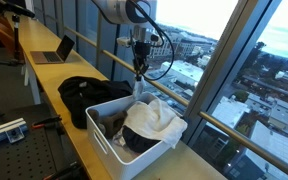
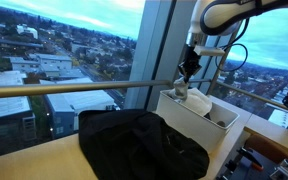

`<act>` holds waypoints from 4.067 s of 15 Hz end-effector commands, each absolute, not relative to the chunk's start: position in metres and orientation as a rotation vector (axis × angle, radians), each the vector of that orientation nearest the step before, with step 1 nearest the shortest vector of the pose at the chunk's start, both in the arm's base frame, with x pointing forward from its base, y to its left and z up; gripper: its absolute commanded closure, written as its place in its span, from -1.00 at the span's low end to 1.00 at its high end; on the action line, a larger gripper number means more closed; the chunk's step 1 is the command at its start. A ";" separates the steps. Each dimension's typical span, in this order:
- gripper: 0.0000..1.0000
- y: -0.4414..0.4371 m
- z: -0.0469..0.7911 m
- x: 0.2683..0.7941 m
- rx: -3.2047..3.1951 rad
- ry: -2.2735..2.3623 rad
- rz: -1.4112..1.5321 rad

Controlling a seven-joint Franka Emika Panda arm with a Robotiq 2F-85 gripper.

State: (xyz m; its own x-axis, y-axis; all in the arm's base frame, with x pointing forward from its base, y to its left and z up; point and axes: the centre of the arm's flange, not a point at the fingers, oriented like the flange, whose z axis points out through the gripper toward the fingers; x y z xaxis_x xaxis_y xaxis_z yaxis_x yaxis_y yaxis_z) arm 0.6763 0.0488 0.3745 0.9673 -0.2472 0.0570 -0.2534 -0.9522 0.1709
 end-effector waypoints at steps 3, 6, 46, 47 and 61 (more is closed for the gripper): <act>0.98 -0.010 0.351 0.574 2.923 -0.476 0.011; 0.27 -0.039 0.343 0.533 2.903 -0.512 0.007; -0.31 0.288 0.149 0.598 3.084 0.313 -0.032; -0.17 0.286 0.152 0.599 3.092 0.320 -0.034; 0.96 0.170 0.326 0.617 3.207 0.177 0.269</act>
